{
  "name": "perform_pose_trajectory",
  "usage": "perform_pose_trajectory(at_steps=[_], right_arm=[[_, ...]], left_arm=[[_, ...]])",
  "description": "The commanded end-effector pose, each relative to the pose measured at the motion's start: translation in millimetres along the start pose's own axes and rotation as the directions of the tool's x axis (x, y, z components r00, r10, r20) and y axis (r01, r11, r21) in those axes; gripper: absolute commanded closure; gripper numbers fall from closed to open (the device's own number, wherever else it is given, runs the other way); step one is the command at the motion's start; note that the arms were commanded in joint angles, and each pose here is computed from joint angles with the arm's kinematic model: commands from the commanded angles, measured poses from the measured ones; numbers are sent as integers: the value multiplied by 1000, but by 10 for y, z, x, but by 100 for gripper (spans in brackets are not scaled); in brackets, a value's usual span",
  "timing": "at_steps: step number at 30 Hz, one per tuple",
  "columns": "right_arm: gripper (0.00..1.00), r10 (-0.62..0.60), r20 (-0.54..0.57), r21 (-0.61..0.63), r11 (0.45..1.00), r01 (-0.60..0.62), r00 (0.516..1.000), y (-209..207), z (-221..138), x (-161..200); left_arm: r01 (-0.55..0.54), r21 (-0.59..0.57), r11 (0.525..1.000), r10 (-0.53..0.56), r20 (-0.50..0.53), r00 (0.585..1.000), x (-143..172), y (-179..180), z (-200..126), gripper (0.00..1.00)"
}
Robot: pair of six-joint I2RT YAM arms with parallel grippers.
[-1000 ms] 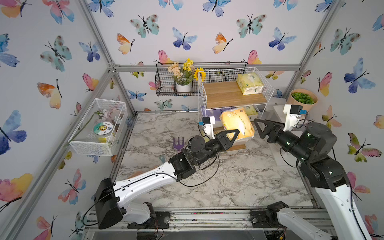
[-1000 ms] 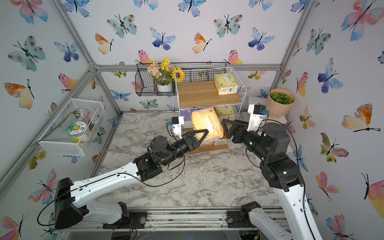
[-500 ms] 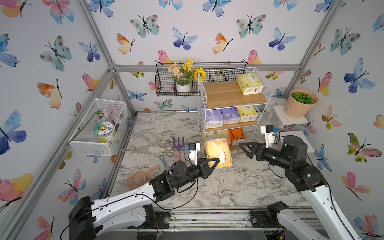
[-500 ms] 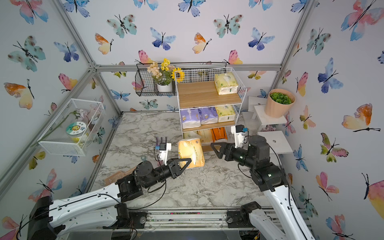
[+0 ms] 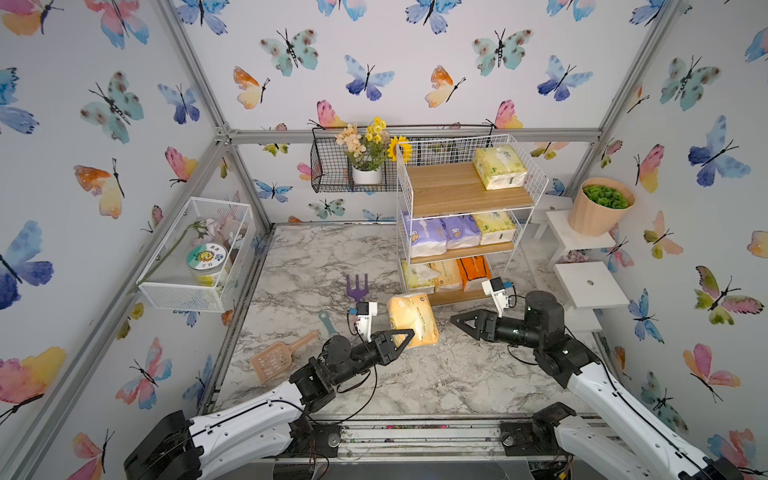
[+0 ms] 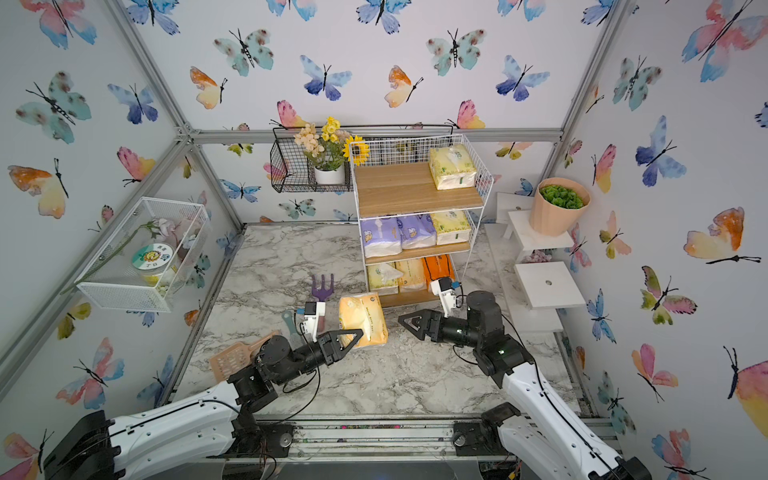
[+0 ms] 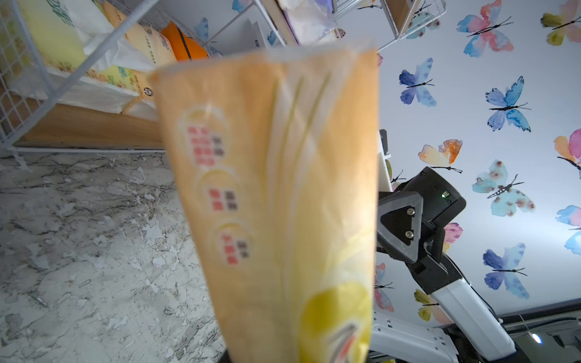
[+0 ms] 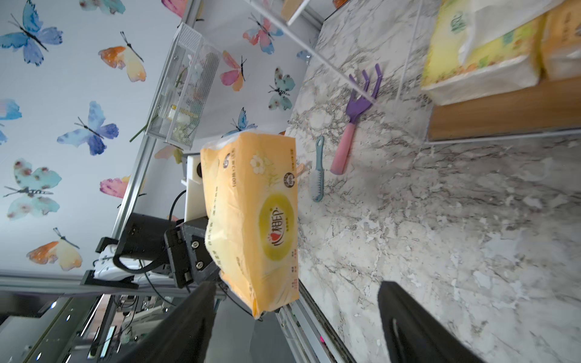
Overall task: Remove the tissue boxes from the shelf
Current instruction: Pick up a box of tissues from the shelf, then place the box of tissues at the center of the board.
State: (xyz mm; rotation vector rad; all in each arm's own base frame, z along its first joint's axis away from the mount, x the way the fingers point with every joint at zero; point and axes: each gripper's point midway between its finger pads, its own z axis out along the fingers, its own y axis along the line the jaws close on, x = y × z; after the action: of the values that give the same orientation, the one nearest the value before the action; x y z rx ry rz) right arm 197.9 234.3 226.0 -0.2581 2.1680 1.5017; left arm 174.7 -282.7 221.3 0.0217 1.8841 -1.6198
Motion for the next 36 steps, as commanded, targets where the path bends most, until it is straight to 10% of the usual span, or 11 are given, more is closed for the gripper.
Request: perform_pose_trajectory(at_steps=[1, 14, 24, 32, 36], right_arm=[[14, -38, -7, -74, 997, 37, 999, 164, 135, 31], [19, -17, -72, -137, 990, 7, 997, 140, 398, 162], [46, 6, -66, -165, 986, -17, 998, 159, 436, 187], [63, 19, -43, -141, 990, -25, 999, 103, 419, 192], [66, 45, -27, -67, 997, -46, 999, -72, 402, 241]], left_arm=[[-4, 149, 989, 7, -22, 1000, 4, -296, -25, 71], [57, 255, 965, -31, -106, 994, 191, -230, 0, 72], [65, 275, 959, -28, -134, 991, 242, -227, 48, 71], [86, 162, 983, -72, -89, 993, 191, 8, 76, 2], [115, -53, 992, -113, 36, 993, 33, 428, -27, 1]])
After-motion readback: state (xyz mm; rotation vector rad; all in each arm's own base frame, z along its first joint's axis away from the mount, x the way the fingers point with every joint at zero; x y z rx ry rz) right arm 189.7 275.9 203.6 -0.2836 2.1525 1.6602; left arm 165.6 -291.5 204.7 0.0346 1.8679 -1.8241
